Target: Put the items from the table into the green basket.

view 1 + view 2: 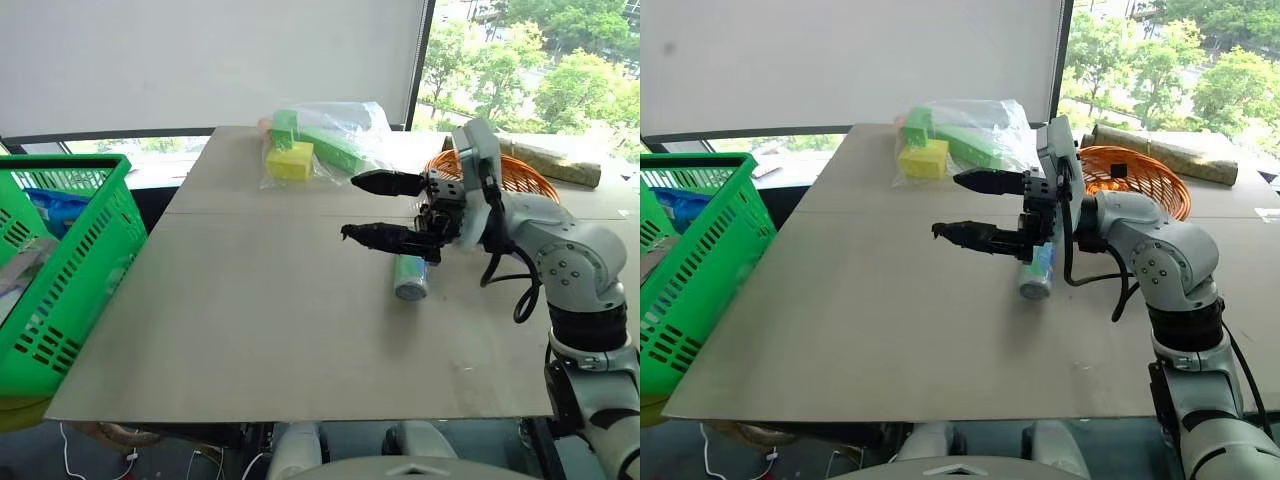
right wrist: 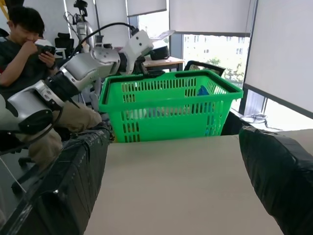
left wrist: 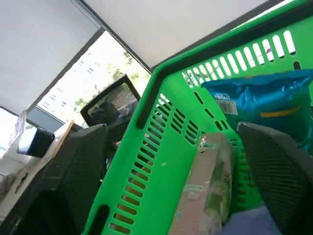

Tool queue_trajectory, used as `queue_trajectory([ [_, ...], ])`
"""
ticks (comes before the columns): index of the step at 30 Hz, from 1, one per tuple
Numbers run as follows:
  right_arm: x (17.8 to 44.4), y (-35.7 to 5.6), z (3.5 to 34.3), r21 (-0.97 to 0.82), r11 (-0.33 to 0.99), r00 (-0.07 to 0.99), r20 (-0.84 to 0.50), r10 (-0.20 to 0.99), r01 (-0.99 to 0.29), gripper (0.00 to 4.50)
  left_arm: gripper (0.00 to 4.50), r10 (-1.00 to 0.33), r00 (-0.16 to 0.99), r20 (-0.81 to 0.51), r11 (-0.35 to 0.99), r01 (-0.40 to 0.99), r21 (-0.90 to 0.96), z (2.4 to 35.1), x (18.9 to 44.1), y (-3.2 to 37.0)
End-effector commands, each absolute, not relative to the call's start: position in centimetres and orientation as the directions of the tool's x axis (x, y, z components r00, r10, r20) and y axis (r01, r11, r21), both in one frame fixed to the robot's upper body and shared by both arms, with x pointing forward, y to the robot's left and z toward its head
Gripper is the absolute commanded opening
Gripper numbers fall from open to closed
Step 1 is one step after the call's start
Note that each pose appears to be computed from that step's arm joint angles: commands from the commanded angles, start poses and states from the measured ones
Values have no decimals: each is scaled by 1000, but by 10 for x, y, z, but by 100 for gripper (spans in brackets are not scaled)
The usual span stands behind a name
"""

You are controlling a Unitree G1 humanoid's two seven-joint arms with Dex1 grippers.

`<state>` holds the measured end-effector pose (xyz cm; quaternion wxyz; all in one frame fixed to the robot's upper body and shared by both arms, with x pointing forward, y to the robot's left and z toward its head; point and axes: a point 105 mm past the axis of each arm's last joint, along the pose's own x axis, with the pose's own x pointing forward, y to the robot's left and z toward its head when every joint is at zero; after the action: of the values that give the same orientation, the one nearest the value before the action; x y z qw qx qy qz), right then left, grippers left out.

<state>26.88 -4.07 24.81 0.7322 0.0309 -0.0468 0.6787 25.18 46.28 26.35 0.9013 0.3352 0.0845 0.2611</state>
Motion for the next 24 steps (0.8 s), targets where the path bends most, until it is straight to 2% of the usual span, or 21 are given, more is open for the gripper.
queue_trajectory([
  [1, 277, -61, 243, -63, 158, 153, 73, 985, -985, 450, 414, 217, 975, 49, 808, -208, 551, 265, 291, 390],
  [4, 286, -84, 222, -63, 246, 247, -14, 969, -967, 450, 414, -74, 997, -36, 913, 82, 400, 231, 312, 314],
  [7, 294, -117, 193, -42, 354, 357, -126, 926, -934, 450, 414, -275, 959, -76, 938, 284, 199, 192, 328, 229],
  [12, 289, -156, 164, -66, 475, 475, -252, 843, -877, 450, 414, -510, 854, -103, 860, 503, -89, 163, 329, 119],
  [14, 292, -164, 160, -116, 538, 548, -259, 795, -835, 450, 414, -510, 849, -139, 860, 501, -101, 154, 330, 99],
  [18, 292, -159, 167, -91, 614, 620, -161, 768, -784, 450, 414, -542, 824, -165, 840, 526, -130, 149, 324, 83],
  [24, 276, -158, 161, -92, 611, 617, -167, 769, -786, 450, 414, -603, 754, -260, 796, 549, -253, 127, 314, 56],
])
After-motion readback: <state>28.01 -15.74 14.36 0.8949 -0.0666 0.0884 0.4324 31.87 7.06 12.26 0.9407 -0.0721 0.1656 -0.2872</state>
